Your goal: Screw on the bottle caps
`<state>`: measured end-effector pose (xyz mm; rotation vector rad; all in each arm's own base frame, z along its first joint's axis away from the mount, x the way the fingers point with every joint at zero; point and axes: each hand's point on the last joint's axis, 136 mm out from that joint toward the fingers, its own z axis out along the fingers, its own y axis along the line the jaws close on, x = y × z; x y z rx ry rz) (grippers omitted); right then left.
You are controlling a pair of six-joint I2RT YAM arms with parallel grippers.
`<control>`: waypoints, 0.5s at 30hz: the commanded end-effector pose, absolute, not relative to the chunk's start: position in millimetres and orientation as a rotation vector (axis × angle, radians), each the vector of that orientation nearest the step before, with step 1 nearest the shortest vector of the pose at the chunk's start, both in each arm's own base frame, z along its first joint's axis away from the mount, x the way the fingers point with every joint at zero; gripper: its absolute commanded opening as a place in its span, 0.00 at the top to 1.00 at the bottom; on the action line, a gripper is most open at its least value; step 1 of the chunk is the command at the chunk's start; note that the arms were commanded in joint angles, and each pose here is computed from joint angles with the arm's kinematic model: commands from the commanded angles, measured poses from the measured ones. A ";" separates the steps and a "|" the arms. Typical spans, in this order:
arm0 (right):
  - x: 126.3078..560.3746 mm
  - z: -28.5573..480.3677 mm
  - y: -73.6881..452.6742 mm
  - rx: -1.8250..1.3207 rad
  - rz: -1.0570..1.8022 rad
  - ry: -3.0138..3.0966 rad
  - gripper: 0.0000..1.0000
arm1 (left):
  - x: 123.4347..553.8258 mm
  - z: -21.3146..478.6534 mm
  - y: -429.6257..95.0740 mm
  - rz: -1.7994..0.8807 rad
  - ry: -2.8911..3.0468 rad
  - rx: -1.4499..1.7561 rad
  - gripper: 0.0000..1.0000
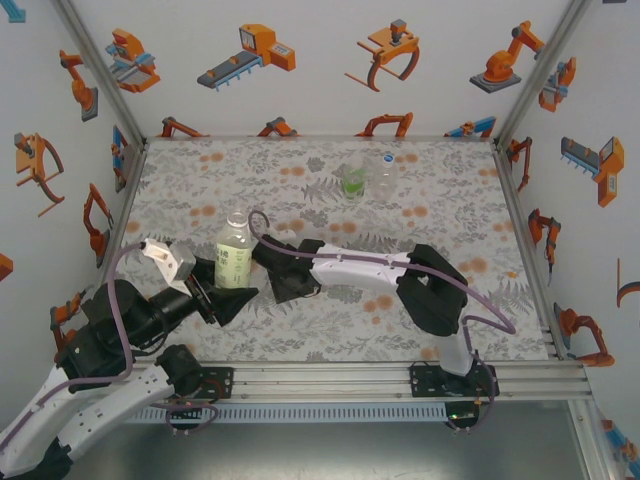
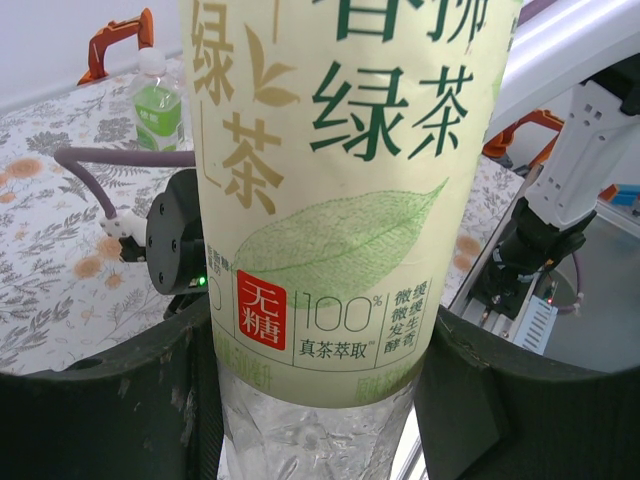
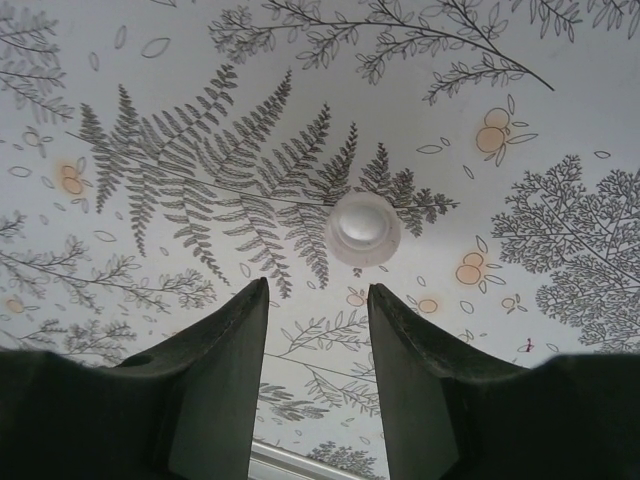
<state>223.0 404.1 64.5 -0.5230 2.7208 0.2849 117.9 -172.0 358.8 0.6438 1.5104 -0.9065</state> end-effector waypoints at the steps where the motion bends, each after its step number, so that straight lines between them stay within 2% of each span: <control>1: 229.6 70.7 405.0 -0.564 0.236 2.695 0.55 | 118.8 360.3 -173.7 -0.922 1.498 0.631 0.87; 15: 240.1 58.7 408.3 -0.594 0.175 2.714 0.55 | 121.7 364.0 -173.1 -0.903 1.492 0.624 0.87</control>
